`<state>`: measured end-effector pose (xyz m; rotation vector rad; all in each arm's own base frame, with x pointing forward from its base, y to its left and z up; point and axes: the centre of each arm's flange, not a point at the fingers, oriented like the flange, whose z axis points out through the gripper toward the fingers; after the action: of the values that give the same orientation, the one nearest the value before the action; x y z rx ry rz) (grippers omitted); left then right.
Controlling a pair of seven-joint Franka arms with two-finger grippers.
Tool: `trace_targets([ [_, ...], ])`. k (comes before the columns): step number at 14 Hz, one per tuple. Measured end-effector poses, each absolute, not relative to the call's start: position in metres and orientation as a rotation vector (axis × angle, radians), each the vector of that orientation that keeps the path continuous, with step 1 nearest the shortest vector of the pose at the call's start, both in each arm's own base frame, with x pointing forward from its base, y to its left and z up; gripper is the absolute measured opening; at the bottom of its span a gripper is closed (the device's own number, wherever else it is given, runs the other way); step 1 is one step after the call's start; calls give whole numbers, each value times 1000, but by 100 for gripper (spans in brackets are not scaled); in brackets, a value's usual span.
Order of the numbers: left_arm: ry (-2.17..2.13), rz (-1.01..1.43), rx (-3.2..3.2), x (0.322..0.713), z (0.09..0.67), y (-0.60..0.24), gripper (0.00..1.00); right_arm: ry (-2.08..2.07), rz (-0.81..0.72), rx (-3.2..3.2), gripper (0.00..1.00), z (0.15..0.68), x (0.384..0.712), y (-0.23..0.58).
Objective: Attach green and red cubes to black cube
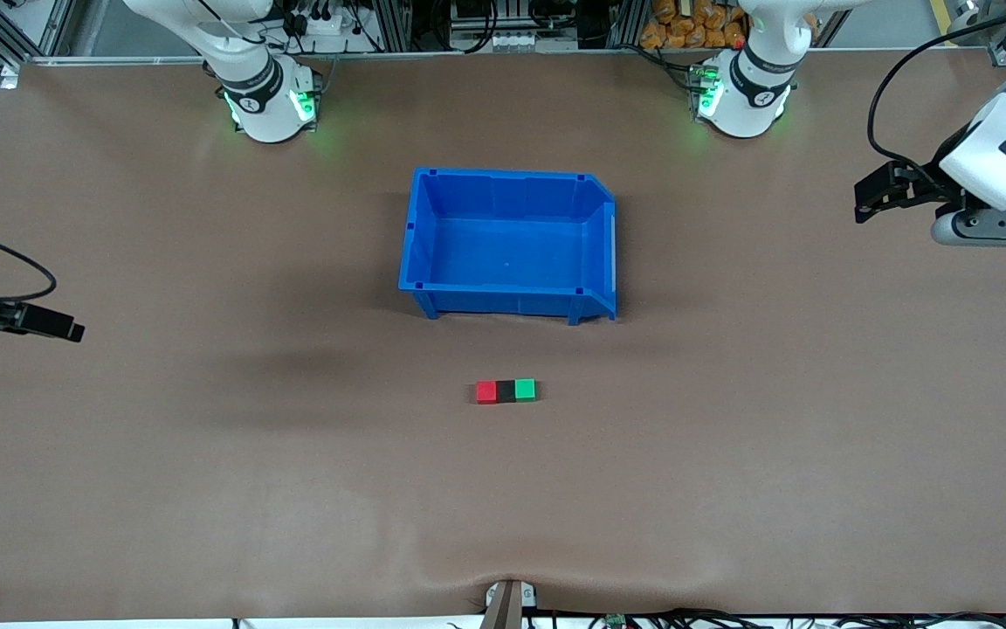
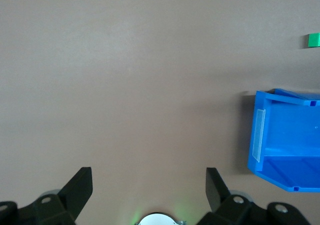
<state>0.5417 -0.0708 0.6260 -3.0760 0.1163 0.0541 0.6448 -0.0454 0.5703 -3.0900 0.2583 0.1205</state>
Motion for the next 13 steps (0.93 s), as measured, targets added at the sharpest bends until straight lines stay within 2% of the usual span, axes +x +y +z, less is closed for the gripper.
trace_targets([
  [13,116,56,-3076,541,625,-71,100,223,183,-3084,100,617,599,-42],
])
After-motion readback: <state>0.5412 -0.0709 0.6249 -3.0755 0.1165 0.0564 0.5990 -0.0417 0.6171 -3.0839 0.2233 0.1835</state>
